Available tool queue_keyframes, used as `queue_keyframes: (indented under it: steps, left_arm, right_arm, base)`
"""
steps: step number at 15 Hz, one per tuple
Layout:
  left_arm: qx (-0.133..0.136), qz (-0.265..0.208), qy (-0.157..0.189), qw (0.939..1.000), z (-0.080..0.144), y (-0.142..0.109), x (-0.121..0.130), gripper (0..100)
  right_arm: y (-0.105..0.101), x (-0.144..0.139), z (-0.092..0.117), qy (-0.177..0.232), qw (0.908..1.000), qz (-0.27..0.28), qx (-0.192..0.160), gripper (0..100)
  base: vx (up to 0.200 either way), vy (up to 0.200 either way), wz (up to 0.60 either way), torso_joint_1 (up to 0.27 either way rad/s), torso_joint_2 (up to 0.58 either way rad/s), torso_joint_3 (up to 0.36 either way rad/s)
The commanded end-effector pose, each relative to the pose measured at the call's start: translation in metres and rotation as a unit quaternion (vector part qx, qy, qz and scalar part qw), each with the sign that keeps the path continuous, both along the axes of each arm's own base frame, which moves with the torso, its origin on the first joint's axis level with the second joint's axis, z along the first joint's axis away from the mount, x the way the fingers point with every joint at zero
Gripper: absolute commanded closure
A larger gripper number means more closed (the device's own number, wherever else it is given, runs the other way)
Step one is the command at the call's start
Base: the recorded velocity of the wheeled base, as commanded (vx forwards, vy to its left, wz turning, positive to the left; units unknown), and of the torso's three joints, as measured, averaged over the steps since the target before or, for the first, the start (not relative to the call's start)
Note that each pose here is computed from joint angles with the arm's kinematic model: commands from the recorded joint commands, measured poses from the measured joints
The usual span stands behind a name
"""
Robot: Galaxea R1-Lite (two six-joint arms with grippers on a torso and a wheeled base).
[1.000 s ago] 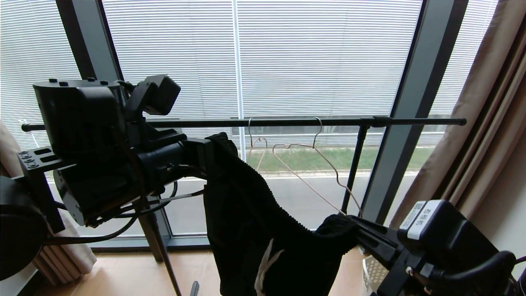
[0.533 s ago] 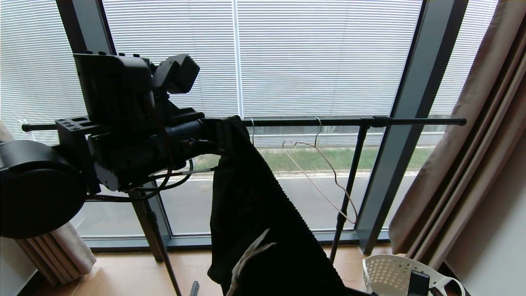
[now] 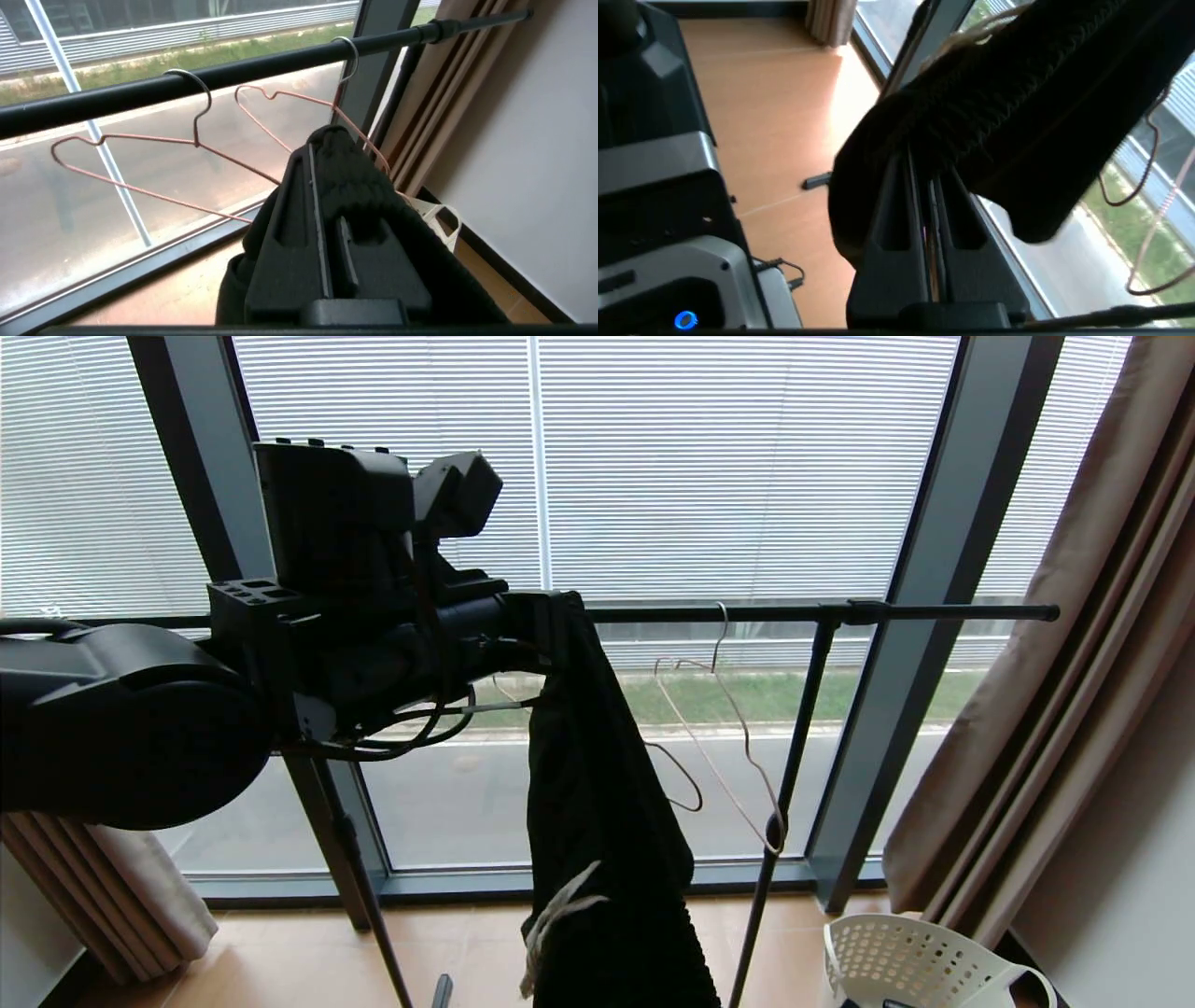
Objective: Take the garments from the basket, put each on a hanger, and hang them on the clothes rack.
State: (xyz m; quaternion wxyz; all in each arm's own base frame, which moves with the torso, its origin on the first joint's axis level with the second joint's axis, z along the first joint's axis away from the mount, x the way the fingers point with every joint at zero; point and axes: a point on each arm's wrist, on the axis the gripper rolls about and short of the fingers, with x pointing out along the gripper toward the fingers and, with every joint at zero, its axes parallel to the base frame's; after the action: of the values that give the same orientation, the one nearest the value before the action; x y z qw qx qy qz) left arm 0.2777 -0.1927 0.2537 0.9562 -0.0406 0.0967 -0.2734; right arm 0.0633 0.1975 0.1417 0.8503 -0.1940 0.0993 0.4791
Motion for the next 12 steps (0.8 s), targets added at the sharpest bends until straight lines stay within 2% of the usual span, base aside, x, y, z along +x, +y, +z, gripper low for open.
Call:
queue_keyframes:
  steps: [1,4,5,7,9,10,11,12]
  left_arm:
    - [0.001,0.0,0.002,1.0,0.001,0.003,-0.005,100]
    - [0.004,-0.001,0.004,1.0,0.002,0.013,-0.02,100]
    - [0.007,0.001,0.003,1.0,0.003,0.022,-0.031,100]
    - [0.018,-0.002,0.006,0.9998,0.005,0.034,-0.048,100]
    - [0.026,-0.002,0.014,0.9996,0.004,0.048,-0.067,100]
    - [0.03,-0.002,0.017,0.9994,0.002,0.05,-0.071,100]
    - [0.053,-0.006,0.034,0.998,-0.006,0.057,-0.082,100]
    - [0.066,-0.01,0.052,0.9964,-0.014,0.06,-0.088,100]
  right_arm:
    - [0.006,-0.001,-0.002,0.005,1.0,0.004,-0.003,100]
    - [-0.022,0.009,0.004,0.0,0.9989,-0.046,0.011,100]
    - [-0.036,0.019,0.005,-0.005,0.9954,-0.095,0.01,100]
    - [-0.048,0.044,0.011,-0.012,0.9844,-0.175,0.02,100]
    - [-0.049,0.077,0.03,-0.025,0.9695,-0.239,0.046,100]
    - [-0.048,0.085,0.032,-0.027,0.9663,-0.251,0.048,100]
    - [-0.041,0.109,0.039,-0.032,0.9583,-0.278,0.057,100]
    - [-0.035,0.121,0.044,-0.036,0.9555,-0.286,0.063,100]
  base:
    - [0.0,0.0,0.0,0.0,0.0,0.0]
    - [0.0,0.0,0.0,0.0,0.0,0.0]
    - [0.0,0.0,0.0,0.0,0.0,0.0]
    - [0.0,0.0,0.0,0.0,0.0,0.0]
    - [0.0,0.0,0.0,0.0,0.0,0.0]
    - [0.0,0.0,0.0,0.0,0.0,0.0]
    - [0.0,0.0,0.0,0.0,0.0,0.0]
    - [0.0,0.0,0.0,0.0,0.0,0.0]
